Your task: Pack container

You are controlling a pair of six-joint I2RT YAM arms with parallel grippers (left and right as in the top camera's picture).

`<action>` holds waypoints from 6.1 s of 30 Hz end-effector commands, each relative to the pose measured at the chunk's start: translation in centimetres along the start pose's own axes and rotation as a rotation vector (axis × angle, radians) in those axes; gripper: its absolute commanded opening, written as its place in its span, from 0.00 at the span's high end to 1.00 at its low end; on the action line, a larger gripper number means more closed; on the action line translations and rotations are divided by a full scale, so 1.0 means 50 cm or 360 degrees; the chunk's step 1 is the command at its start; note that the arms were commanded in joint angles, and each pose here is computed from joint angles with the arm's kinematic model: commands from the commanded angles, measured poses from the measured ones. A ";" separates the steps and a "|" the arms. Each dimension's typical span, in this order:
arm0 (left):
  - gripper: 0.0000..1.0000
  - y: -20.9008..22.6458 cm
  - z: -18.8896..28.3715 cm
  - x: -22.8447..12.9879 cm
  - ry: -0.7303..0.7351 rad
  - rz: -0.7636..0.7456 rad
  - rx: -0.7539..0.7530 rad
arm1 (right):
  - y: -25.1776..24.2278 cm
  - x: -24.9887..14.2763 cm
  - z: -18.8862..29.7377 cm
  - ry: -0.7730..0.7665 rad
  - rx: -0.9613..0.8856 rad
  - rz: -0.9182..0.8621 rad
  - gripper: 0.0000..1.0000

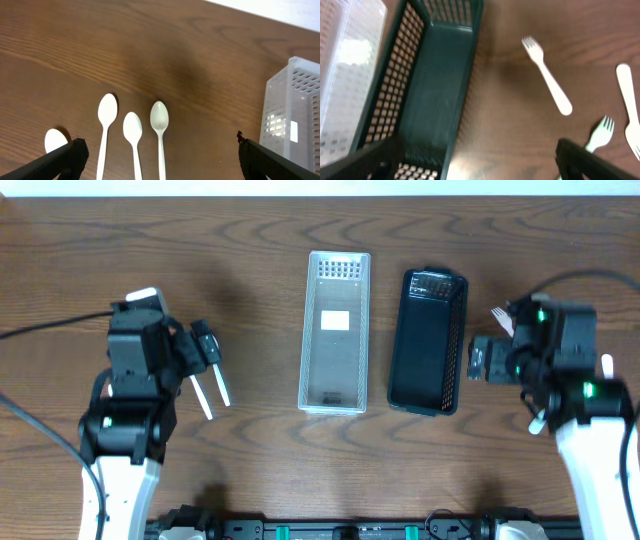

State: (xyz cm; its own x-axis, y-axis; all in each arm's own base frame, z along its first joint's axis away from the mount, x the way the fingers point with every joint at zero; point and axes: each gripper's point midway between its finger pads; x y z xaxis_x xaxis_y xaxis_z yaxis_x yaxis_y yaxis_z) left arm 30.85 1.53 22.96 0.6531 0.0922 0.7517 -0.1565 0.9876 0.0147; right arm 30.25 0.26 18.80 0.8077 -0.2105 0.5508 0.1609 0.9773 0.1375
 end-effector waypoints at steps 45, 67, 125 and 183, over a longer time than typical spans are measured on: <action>0.02 -0.001 -0.025 -0.046 0.0211 -0.0055 0.0016 | 0.078 0.000 -0.275 0.0473 0.0448 -0.0095 0.87; 0.02 -0.001 -0.025 -0.047 0.0216 -0.0056 0.0016 | 0.080 -0.068 -0.249 0.0722 0.0448 -0.0196 0.85; 0.02 -0.001 -0.024 -0.047 0.0217 -0.0056 0.0016 | 0.141 -0.071 -0.328 0.0627 0.0337 -0.0018 0.99; 0.02 0.018 0.061 -0.130 0.0395 -0.0071 0.0014 | -0.074 0.052 -0.078 0.0343 -0.0129 -0.0397 0.01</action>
State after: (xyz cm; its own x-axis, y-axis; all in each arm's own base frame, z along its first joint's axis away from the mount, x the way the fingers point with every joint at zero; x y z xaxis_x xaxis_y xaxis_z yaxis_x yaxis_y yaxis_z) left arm 24.70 1.53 19.80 0.8157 0.0858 0.5721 -0.1396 0.9889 0.0506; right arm 34.24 -2.13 13.00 0.8540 -0.4652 0.2328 0.4230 0.8815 0.2096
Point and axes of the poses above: each gripper's point midway between its finger pads, its own z axis back along the fingers, its own y axis along the line the jaws close on, x = y × z, and after that the axes turned 9 degrees about -z, right-handed
